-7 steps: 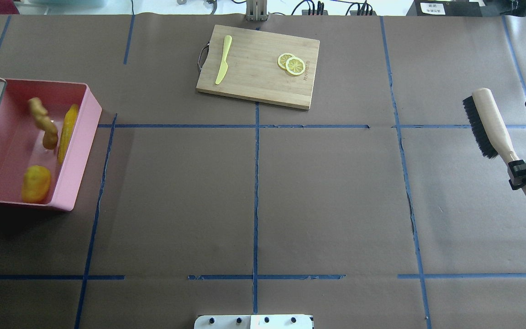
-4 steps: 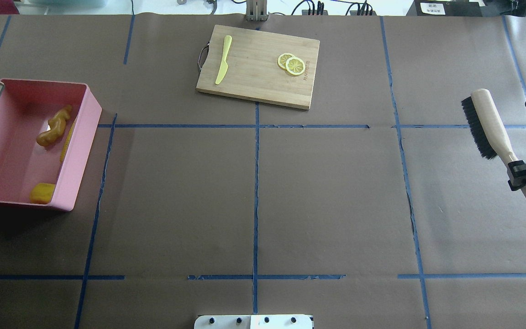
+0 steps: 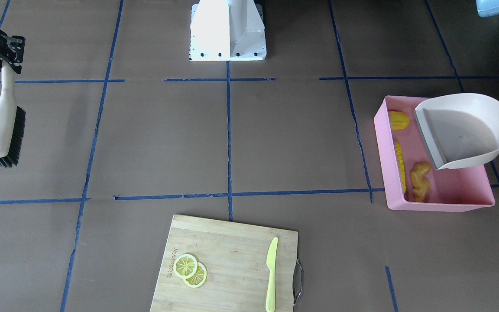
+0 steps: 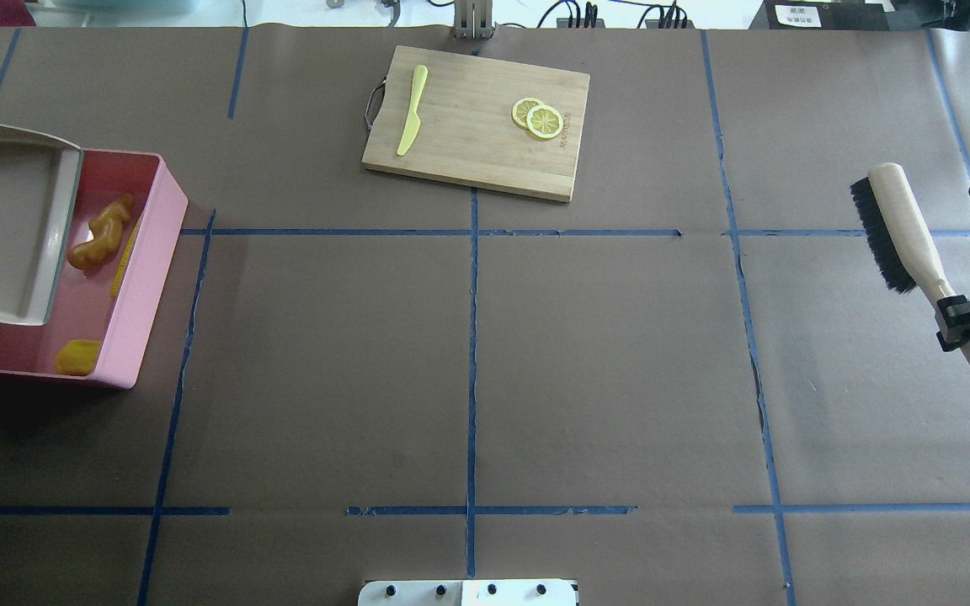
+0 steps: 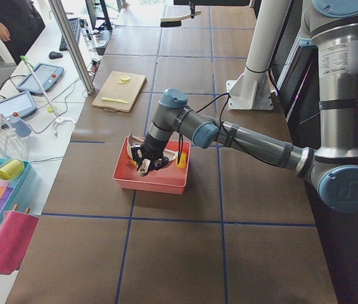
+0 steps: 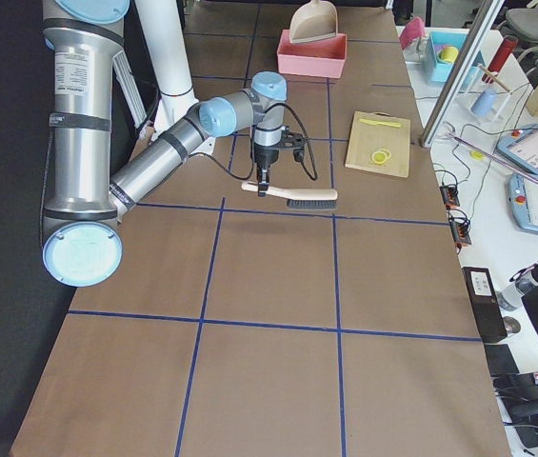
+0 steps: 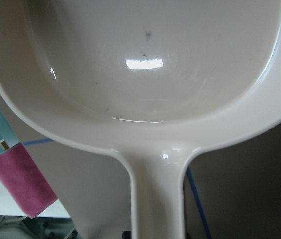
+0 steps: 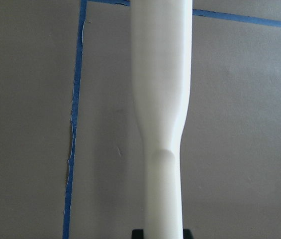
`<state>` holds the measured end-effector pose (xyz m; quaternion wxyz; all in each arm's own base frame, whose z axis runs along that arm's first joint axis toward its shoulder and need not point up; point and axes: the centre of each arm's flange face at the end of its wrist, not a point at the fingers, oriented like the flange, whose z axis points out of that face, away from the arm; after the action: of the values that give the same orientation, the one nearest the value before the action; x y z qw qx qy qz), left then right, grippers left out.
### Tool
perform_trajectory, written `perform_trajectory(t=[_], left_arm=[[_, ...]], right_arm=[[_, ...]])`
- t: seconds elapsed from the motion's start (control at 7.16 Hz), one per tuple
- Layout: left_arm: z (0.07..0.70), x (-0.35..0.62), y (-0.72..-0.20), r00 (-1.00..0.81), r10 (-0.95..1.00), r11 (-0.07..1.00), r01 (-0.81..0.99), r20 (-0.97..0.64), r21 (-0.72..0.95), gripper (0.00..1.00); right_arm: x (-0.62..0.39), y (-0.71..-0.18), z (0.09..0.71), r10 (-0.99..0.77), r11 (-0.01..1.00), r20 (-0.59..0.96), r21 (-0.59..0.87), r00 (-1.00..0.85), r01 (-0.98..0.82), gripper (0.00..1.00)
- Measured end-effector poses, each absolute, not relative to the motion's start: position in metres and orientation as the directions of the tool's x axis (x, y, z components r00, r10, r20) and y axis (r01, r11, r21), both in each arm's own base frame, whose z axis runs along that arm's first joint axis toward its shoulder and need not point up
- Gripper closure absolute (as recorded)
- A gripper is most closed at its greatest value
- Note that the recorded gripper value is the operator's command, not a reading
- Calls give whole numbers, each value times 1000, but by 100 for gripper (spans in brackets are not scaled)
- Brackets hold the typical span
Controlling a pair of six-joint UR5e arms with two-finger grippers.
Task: Sweep and dump trash into bin
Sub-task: 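Bring the empty dustpan back and lower it onto the table with the left gripper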
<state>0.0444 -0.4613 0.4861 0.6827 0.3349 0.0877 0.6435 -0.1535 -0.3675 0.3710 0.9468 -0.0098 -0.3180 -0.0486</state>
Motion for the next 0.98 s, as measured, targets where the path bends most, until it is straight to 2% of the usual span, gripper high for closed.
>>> perform_trajectory(t=[0.28,0.56,0.7,0.98], left_arm=[[432,79,-471,262,955,64,-646,142,761,90],[381,168,-475,164,983,29,-592,86,805,89],[357,219,-472,84,994,-2,-597,64,803,84],[331,320,-458,-33,996,-80,-652,78,754,83]], right_arm=[[-153,-367,370,-84,995,604,12,793,96,96],[-153,-367,370,-83,995,604,12,793,95,96],[-153,-367,370,-83,995,604,11,793,95,96],[-153,-367,369,-83,995,605,13,792,95,96]])
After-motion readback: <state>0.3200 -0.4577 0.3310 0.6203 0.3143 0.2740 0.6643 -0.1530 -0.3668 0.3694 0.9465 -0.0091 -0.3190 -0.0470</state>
